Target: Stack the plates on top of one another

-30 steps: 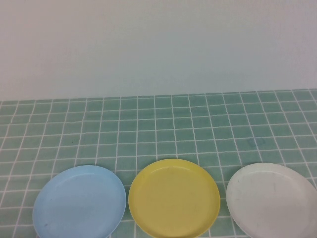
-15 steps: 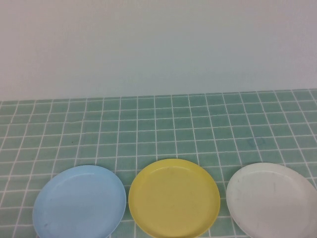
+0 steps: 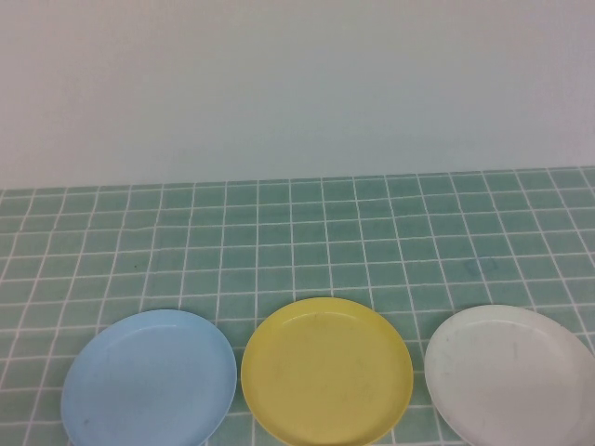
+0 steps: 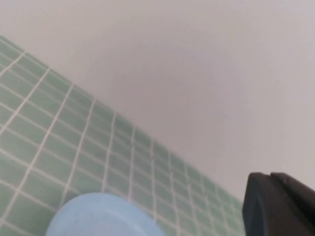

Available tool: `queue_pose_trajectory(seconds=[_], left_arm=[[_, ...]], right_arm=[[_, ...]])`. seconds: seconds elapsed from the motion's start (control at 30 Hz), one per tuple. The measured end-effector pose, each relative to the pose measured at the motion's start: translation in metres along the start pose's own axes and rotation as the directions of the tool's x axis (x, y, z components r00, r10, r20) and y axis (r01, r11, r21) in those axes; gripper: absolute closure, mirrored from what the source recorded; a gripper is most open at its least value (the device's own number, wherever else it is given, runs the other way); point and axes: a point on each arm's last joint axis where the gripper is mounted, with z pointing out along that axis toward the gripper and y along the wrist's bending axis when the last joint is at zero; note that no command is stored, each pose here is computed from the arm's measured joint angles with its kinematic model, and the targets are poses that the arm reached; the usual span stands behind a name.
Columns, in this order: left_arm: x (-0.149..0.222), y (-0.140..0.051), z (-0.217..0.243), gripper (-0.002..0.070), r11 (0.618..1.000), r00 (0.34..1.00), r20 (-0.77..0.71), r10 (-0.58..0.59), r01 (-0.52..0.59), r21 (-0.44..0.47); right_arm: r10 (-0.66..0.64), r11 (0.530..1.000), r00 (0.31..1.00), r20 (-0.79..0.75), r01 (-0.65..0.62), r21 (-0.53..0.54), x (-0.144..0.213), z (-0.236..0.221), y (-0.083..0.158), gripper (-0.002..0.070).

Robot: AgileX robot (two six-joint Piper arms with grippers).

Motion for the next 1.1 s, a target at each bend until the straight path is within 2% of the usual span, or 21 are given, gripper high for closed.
queue_pose_trajectory(seconds=[0.17,0.3,0.37,0.47,0.53,0.7,0.93,1.0,1.1], left_arm=[[-0.017,-0.007,-0.002,0.0675,0.993,0.980,0.179,-0.085,0.069,0.096],[-0.029,-0.012,-0.005,0.0675,0.990,0.950,0.311,-0.037,-0.007,0.139],[-0.034,-0.014,-0.008,0.0675,0.985,0.927,0.366,-0.078,0.014,0.173],[-0.039,-0.016,-0.010,0.0675,0.976,0.904,0.411,-0.120,0.033,0.214],[-0.039,-0.017,-0.010,0.0675,0.977,0.907,0.407,-0.105,0.019,0.212],[-0.047,-0.030,-0.010,0.0675,0.984,0.950,0.312,0.027,-0.080,0.161],[-0.076,-0.053,-0.007,0.0675,0.983,0.982,0.047,0.181,-0.183,0.021],[-0.082,-0.056,-0.001,0.0675,0.979,0.978,-0.062,0.199,-0.201,-0.029],[-0.087,-0.061,0.009,0.0675,0.982,0.968,-0.200,0.152,-0.172,-0.084]], right_arm=[[0.000,1.000,1.000,0.000,0.000,0.000,0.000,0.000,0.000,0.0678],[0.000,1.000,1.000,0.000,0.000,0.000,0.000,0.000,0.000,0.0678],[0.000,1.000,1.000,0.000,0.000,0.000,0.000,0.000,0.000,0.0678],[0.000,1.000,1.000,0.000,0.000,0.000,0.000,0.000,0.000,0.0678],[0.000,1.000,1.000,0.000,0.000,0.000,0.000,0.000,0.000,0.0678],[0.000,1.000,1.000,0.000,0.000,0.000,0.000,0.000,0.000,0.0678],[0.000,1.000,1.000,0.000,0.000,0.000,0.000,0.000,0.000,0.0678],[0.000,1.000,1.000,0.000,0.000,0.000,0.000,0.000,0.000,0.0678],[0.000,1.000,1.000,0.000,0.000,0.000,0.000,0.000,0.000,0.0678]])
